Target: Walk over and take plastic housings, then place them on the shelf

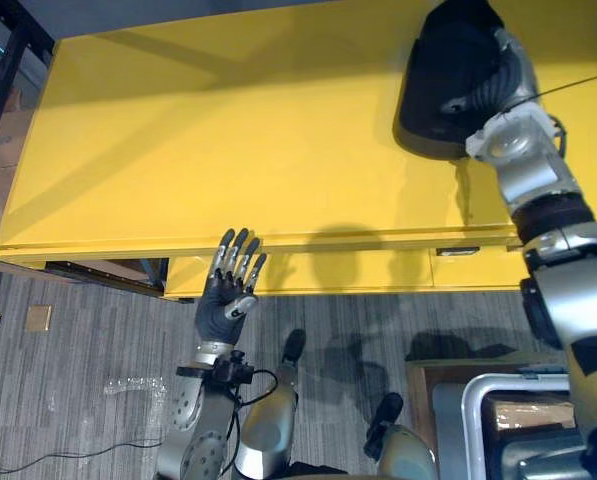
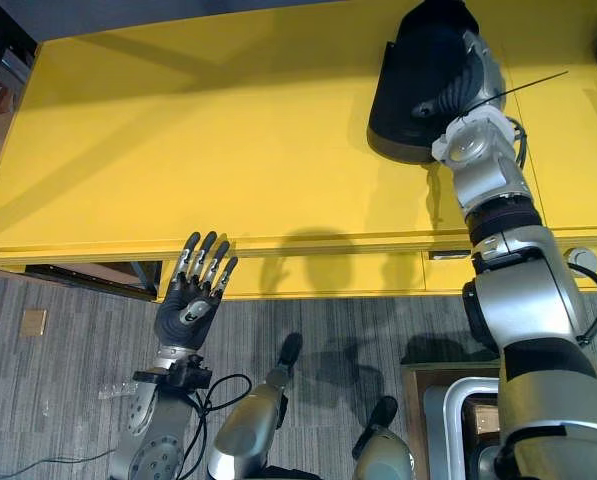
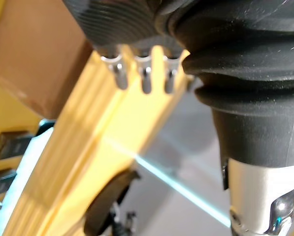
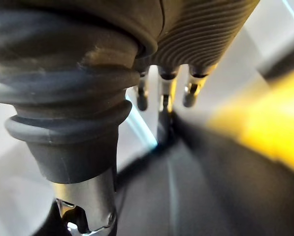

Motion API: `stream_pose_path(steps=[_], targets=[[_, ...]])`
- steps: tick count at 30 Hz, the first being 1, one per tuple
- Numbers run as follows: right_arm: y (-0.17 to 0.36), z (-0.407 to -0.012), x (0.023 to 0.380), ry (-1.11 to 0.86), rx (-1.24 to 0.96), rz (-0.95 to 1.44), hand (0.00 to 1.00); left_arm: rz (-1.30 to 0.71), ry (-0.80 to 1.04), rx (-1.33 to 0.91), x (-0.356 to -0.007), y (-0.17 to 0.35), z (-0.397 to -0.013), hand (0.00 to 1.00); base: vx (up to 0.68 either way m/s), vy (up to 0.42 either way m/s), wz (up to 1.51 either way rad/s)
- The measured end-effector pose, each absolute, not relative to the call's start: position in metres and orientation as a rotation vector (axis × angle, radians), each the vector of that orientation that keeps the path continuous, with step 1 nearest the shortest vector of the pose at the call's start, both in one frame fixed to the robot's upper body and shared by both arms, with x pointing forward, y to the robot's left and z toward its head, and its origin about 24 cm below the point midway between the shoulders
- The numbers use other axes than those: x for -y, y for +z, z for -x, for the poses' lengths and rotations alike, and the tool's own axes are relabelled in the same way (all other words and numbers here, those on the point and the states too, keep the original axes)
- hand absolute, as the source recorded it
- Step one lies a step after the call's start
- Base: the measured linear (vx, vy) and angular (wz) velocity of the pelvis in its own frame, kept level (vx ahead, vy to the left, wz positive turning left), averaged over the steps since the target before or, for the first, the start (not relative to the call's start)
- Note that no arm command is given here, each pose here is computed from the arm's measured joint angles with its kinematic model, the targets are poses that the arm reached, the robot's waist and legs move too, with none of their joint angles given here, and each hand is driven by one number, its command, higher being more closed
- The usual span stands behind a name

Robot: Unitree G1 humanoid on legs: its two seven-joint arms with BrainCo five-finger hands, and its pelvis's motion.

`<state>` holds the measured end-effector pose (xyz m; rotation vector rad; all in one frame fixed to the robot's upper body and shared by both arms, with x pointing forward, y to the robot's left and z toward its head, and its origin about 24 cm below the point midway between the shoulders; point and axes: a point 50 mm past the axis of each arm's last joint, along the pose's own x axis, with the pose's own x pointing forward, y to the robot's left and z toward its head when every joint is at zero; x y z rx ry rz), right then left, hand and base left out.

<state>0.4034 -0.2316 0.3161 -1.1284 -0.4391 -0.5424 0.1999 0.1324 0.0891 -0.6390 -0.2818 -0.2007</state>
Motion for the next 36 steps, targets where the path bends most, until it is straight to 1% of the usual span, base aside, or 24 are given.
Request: stream_pose_path(steps=[2,3,4,5,8,10,11,12,14,15,16,18,21,30,32,36], targets=[[0.335,-0.395,0.230,-0.621,0.554,1.156,0.00,0.636,-0.206,0.275,-0.133,0.088,-0.199,0.00,0.00,-0.018,-0.01],[0.349,-0.388,0.226,-0.671,0.647,1.154,0.00,0.629,-0.220,0.269,-0.132,0.087,-0.198,0.00,0.00,-0.043,-0.02],[0.359,-0.381,0.219,-0.694,0.749,1.138,0.00,0.624,-0.241,0.267,-0.130,0.087,-0.197,0.00,-0.01,-0.035,-0.02],[0.363,-0.378,0.213,-0.691,0.801,1.124,0.00,0.623,-0.246,0.267,-0.130,0.087,-0.197,0.00,-0.01,-0.026,-0.05],[0.378,-0.356,0.176,-0.574,1.057,1.023,0.00,0.630,-0.252,0.272,-0.129,0.088,-0.198,0.00,-0.01,-0.014,-0.16],[0.372,-0.349,0.161,-0.472,1.096,0.908,0.00,0.631,-0.252,0.274,-0.129,0.089,-0.198,0.00,-0.01,-0.015,-0.11],[0.360,-0.348,0.150,-0.356,1.058,0.797,0.00,0.632,-0.253,0.278,-0.129,0.090,-0.198,0.00,-0.01,-0.020,-0.06],[0.351,-0.350,0.146,-0.294,1.017,0.744,0.00,0.631,-0.254,0.280,-0.129,0.090,-0.198,0.00,-0.01,-0.019,-0.11],[0.304,-0.366,0.131,-0.078,0.766,0.584,0.00,0.632,-0.251,0.288,-0.130,0.091,-0.199,0.00,-0.02,-0.016,-0.15],[0.292,-0.370,0.126,-0.033,0.706,0.552,0.00,0.634,-0.248,0.293,-0.131,0.092,-0.199,0.00,-0.03,-0.018,-0.13],[0.267,-0.376,0.113,0.057,0.585,0.484,0.00,0.643,-0.230,0.305,-0.132,0.094,-0.200,0.00,-0.03,-0.015,-0.08],[0.246,-0.381,0.100,0.130,0.488,0.422,0.00,0.653,-0.217,0.305,-0.133,0.094,-0.201,0.00,-0.02,-0.010,-0.02],[0.238,-0.381,0.080,0.209,0.463,0.347,0.00,0.652,-0.223,0.286,-0.131,0.093,-0.201,0.00,-0.01,-0.020,0.08],[0.209,-0.371,0.043,0.318,0.391,0.227,0.00,0.663,-0.223,0.267,-0.126,0.090,-0.199,0.00,-0.01,-0.021,0.06],[0.208,-0.369,0.038,0.327,0.390,0.223,0.00,0.662,-0.224,0.267,-0.126,0.090,-0.199,0.00,0.00,-0.016,0.00],[0.205,-0.367,0.032,0.294,0.421,0.321,0.00,0.664,-0.229,0.264,-0.124,0.090,-0.199,0.00,0.00,-0.025,0.01]])
